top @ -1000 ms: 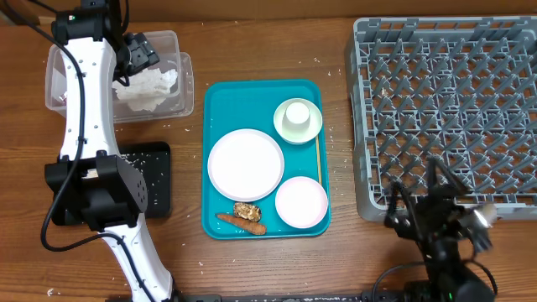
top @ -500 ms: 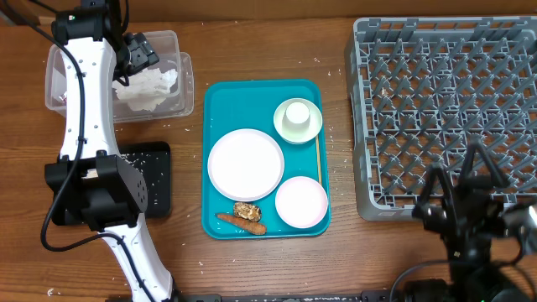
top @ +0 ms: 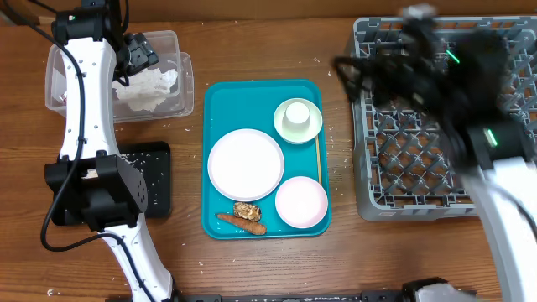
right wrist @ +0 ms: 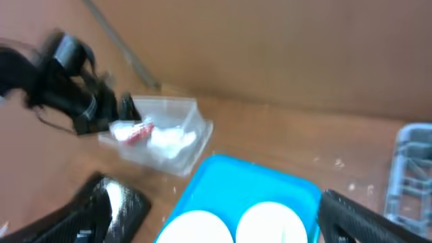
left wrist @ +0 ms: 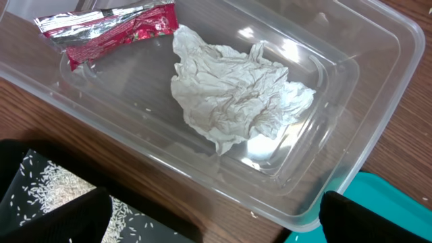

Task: Sort waste into correct bins and load items into the dishwasher
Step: 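Move the right gripper over the white cup on the teal tray, then grasp the white cup with the right gripper, then carry the white cup with the right gripper into the dish rack, then return the right gripper to the teal tray and grasp the white bowl, then carry the white bowl with the right gripper and place it in the rack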

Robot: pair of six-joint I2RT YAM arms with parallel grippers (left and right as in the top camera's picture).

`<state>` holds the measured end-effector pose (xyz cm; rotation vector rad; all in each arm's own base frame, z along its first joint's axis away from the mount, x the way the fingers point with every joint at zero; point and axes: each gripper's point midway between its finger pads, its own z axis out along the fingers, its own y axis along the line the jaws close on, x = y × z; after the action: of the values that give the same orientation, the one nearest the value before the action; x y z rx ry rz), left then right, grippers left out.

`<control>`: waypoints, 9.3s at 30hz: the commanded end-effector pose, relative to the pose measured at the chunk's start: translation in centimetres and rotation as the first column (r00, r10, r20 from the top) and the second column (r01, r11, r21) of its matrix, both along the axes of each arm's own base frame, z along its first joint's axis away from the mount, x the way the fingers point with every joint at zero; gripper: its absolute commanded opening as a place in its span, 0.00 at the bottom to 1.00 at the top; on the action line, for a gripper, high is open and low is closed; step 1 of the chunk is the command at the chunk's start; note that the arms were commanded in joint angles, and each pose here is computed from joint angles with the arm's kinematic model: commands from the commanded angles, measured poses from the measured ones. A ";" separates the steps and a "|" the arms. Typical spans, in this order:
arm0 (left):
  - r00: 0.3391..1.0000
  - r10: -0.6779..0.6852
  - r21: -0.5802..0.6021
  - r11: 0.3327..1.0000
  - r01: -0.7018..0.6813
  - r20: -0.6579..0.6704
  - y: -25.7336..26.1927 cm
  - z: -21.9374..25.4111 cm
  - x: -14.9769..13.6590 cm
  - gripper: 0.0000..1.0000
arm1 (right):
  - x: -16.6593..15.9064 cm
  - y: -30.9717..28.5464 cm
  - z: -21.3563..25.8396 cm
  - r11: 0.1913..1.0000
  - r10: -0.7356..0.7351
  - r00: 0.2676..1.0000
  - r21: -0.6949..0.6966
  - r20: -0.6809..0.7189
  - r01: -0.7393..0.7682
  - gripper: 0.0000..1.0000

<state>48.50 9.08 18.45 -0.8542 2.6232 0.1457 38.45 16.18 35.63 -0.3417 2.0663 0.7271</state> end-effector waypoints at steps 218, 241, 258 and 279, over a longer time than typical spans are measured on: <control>1.000 0.009 0.009 1.000 -0.009 -0.017 -0.2 -0.8 0.1 1.00 | 6.7 12.8 -32.6 0.818 -0.528 0.686 -0.517 -0.500 0.252 0.52; 1.000 0.010 0.009 1.000 -0.010 -0.017 -0.1 -0.8 0.1 1.00 | 9.0 11.1 -17.5 0.855 -0.479 0.764 -0.428 -0.432 0.294 0.04; 1.000 0.010 0.009 1.000 -0.010 -0.017 -0.1 -0.8 0.1 1.00 | 15.0 -11.7 -6.3 0.989 0.004 0.934 0.140 -0.357 0.050 0.04; 1.000 0.010 0.009 1.000 -0.010 -0.017 -0.1 -0.8 0.1 1.00 | 16.2 -27.3 -14.1 0.826 0.057 0.961 0.553 -0.270 0.107 0.04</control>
<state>48.50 8.98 18.42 -0.8519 2.6250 0.1456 55.31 -11.15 20.88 0.1147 2.0184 1.3114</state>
